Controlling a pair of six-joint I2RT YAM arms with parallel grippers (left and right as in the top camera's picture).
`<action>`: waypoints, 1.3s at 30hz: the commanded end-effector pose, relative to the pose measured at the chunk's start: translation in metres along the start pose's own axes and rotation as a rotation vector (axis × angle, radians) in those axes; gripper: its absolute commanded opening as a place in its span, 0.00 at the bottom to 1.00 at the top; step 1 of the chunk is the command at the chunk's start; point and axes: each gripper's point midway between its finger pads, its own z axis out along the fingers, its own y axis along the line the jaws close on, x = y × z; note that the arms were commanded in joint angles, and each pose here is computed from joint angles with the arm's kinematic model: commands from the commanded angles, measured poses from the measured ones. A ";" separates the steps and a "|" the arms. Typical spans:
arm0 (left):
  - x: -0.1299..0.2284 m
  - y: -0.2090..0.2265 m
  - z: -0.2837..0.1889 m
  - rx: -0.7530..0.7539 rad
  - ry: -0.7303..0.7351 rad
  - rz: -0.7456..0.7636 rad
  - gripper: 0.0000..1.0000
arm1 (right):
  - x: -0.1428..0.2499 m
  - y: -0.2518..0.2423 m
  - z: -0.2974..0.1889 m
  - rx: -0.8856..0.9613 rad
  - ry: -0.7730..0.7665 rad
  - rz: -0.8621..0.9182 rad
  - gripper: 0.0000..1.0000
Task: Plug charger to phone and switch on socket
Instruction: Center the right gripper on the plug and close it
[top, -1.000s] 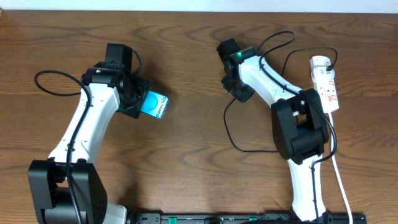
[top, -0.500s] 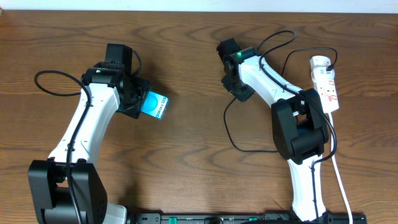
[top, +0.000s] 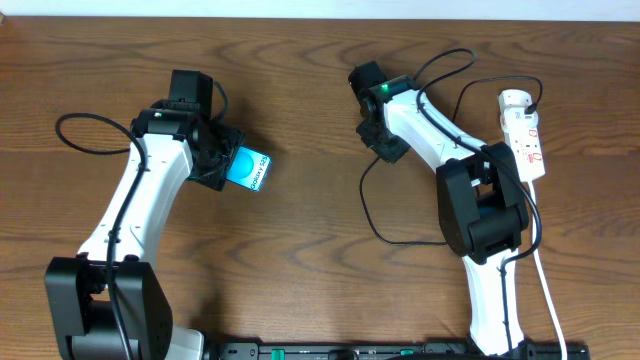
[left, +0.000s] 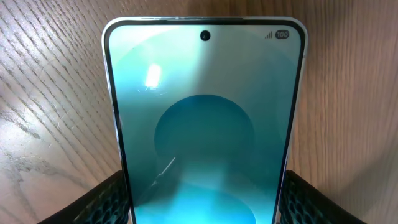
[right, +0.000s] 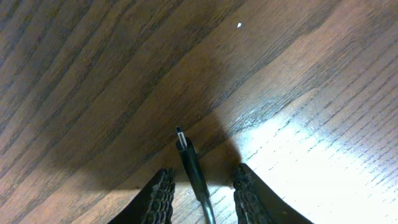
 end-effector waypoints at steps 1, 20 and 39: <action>0.001 0.001 0.001 -0.004 0.003 0.012 0.07 | 0.003 -0.004 0.010 0.036 -0.012 -0.004 0.31; 0.000 0.001 0.001 -0.004 0.003 0.012 0.07 | 0.003 -0.005 0.010 0.038 -0.011 -0.004 0.19; 0.000 0.001 0.001 -0.004 0.003 0.012 0.07 | 0.004 -0.006 0.010 0.041 -0.010 -0.006 0.12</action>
